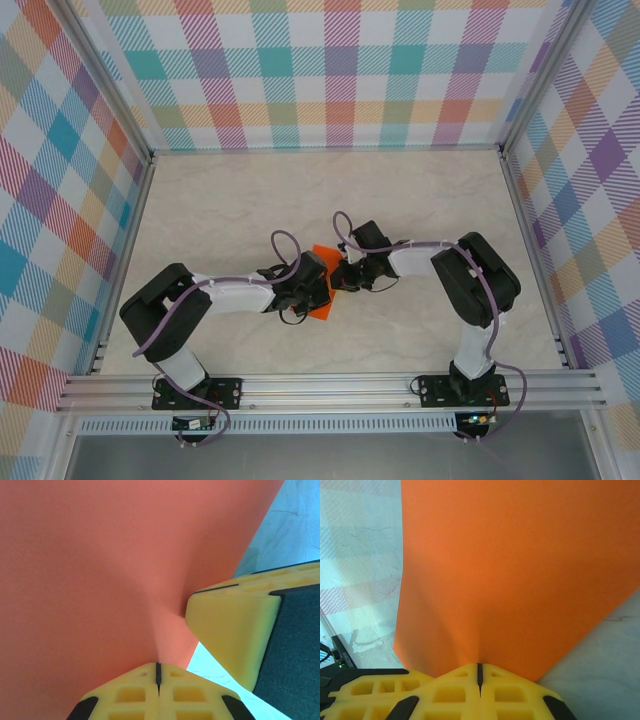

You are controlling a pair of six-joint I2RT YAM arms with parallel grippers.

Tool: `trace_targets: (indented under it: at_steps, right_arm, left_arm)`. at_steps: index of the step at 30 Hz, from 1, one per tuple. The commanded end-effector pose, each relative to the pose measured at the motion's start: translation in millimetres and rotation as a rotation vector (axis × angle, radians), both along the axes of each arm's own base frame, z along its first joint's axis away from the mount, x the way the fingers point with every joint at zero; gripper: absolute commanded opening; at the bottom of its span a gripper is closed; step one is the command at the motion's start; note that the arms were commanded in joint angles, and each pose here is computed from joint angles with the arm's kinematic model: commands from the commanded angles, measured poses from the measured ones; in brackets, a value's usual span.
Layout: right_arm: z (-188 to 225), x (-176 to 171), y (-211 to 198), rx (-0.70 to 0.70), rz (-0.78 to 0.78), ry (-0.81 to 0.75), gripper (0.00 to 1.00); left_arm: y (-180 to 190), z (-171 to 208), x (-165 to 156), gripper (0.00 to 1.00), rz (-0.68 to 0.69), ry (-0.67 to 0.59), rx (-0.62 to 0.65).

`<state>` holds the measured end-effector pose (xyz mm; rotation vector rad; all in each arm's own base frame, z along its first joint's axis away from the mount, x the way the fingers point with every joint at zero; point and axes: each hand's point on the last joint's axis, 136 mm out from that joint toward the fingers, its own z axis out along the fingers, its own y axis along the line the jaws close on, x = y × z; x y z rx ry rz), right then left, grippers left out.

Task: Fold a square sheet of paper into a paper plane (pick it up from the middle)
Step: First fold in half a square sheet of paper at the center of the table.

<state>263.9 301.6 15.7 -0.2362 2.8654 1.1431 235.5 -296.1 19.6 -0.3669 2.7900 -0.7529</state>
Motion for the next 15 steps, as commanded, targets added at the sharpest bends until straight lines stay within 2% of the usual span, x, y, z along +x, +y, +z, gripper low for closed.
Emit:
trace_targets:
  at_steps: [1, 8, 15]
  right_arm:
    - [-11, 17, -10, -0.068, -0.02, -0.048, 0.05]
    - [-11, 48, -21, -0.088, -0.059, -0.092, 0.04]
    - [-18, 90, -34, -0.059, -0.108, -0.111, 0.04]
  left_arm:
    - [26, -29, -30, 0.0, 0.001, 0.125, 0.153]
    - [43, -44, -48, 0.0, 0.018, 0.19, 0.2]
    - [44, -47, -52, 0.0, 0.017, 0.201, 0.192]
